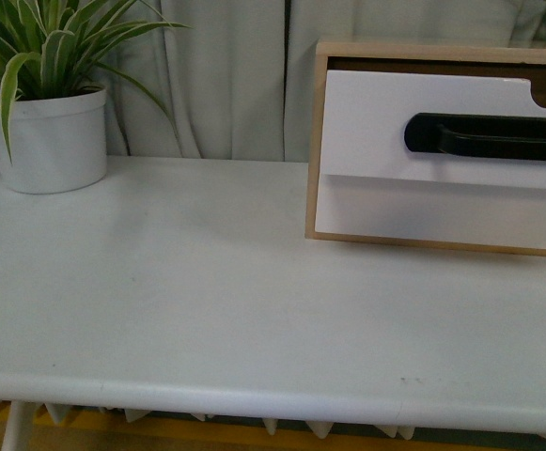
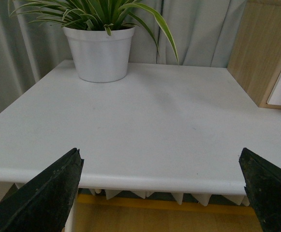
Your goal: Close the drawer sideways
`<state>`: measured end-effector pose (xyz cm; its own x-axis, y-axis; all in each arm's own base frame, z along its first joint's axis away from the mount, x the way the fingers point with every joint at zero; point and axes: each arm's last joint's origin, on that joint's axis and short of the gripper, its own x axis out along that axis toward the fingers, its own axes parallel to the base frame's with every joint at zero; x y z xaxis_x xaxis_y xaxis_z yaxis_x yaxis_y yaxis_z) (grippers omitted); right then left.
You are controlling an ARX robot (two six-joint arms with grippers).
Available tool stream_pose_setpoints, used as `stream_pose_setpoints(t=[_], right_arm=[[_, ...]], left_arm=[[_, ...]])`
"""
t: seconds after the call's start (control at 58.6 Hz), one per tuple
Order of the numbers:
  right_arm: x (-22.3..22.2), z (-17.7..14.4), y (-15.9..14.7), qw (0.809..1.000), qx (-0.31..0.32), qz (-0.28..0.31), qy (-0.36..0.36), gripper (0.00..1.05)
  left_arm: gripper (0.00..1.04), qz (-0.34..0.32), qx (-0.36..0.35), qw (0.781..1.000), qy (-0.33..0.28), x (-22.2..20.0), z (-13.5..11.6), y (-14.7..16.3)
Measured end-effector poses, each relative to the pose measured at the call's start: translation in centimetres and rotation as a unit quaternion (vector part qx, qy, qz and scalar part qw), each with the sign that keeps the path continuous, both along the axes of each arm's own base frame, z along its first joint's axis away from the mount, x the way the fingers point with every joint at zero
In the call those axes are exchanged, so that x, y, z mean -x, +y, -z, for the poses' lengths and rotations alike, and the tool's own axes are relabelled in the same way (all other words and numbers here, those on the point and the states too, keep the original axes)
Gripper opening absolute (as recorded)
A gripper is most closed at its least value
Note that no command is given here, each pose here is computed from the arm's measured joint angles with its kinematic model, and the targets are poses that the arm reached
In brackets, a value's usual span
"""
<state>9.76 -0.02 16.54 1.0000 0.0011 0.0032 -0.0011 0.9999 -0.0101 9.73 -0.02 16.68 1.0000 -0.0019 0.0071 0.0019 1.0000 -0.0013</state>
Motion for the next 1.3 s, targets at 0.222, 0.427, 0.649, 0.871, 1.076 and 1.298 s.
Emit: stream_pose_setpoints(t=[0.222,0.427,0.649,0.871,1.076,1.298], right_arm=[[0.00,0.00,0.00,1.000,0.000,0.000,0.000,0.95],[0.00,0.00,0.00,1.000,0.000,0.000,0.000,0.95],[0.00,0.00,0.00,1.000,0.000,0.000,0.000,0.95],[0.00,0.00,0.00,1.000,0.000,0.000,0.000,0.95],[0.00,0.00,0.00,1.000,0.000,0.000,0.000,0.95],[0.00,0.00,0.00,1.000,0.000,0.000,0.000,0.95]], left_arm=[[0.98,0.000,0.000,1.000,0.000,0.00,0.00,0.00],[0.98,0.000,0.000,1.000,0.000,0.00,0.00,0.00],[0.98,0.000,0.000,1.000,0.000,0.00,0.00,0.00],[0.98,0.000,0.000,1.000,0.000,0.00,0.00,0.00],[0.98,0.000,0.000,1.000,0.000,0.00,0.00,0.00],[0.98,0.000,0.000,1.000,0.000,0.00,0.00,0.00]])
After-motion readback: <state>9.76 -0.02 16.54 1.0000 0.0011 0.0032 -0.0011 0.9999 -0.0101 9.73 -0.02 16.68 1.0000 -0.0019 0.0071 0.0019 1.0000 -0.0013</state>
